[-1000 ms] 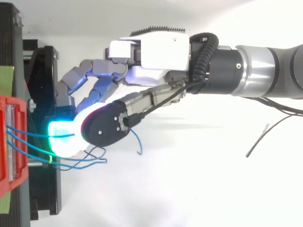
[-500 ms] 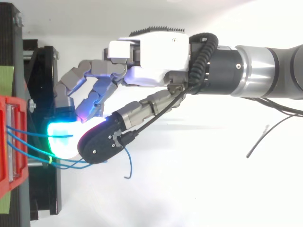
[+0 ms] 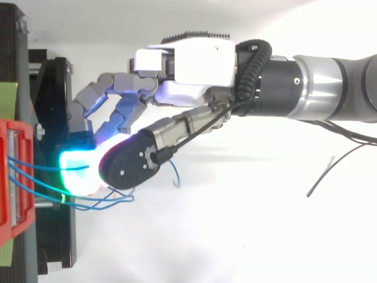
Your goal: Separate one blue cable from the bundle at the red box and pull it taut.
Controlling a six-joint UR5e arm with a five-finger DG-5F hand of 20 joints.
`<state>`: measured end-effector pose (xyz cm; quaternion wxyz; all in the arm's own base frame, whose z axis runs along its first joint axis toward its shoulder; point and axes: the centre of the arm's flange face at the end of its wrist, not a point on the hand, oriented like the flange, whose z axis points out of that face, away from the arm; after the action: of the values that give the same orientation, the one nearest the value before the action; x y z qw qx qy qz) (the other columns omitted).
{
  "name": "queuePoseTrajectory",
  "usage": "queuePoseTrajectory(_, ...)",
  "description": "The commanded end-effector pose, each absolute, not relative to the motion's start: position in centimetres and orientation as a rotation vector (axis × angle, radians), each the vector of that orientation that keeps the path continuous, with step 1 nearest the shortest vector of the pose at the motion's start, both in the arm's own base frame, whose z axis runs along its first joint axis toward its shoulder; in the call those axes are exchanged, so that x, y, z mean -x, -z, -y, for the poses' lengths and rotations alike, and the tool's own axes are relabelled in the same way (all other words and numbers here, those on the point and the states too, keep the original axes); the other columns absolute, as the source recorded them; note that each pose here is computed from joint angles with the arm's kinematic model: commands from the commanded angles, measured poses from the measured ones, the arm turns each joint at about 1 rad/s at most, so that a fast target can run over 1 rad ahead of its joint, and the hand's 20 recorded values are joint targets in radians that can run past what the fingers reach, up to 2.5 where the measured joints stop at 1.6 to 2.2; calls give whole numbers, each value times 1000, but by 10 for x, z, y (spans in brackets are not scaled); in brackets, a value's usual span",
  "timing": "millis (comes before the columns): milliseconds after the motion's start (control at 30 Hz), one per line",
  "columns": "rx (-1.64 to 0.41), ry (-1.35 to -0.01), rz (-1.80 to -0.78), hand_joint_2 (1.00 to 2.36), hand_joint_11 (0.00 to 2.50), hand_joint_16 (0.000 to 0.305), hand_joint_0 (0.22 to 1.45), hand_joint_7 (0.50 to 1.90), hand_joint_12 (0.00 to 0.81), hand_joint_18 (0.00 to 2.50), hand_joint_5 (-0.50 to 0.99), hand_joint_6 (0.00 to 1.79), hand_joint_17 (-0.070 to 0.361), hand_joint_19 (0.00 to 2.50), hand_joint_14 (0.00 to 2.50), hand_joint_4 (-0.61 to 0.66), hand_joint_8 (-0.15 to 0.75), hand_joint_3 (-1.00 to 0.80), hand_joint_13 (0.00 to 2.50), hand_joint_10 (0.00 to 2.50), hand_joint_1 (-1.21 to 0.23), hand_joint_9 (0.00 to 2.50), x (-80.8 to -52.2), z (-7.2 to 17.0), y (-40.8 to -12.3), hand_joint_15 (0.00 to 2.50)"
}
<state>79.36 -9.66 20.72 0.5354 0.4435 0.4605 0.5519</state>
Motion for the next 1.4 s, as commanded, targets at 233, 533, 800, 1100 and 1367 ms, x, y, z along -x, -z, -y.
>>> queuePoseTrajectory(233,-1068,-1307,-1114,1018,916,49,626,1027,390,904,-198,932,110,693,17,118,350,-223,875,15,-700,863,-793,102,-209,530)
queuePoseTrajectory(533,-1065,-1306,-1112,1020,910,49,624,1074,383,911,-186,936,110,709,17,36,344,-147,875,15,-722,880,-795,103,-214,536)
queuePoseTrajectory(800,-1078,-1299,-1127,1020,906,49,635,1082,385,899,-183,935,111,708,19,29,342,-157,866,17,-715,885,-793,103,-211,529)
queuePoseTrajectory(1100,-1080,-1317,-1136,1019,923,47,642,1067,382,879,-187,932,106,647,17,62,357,-190,876,13,-695,920,-793,105,-211,517)
queuePoseTrajectory(1367,-1100,-1388,-1148,1019,962,47,643,1061,386,873,-189,932,105,649,17,69,355,-194,895,14,-692,970,-791,106,-213,525)
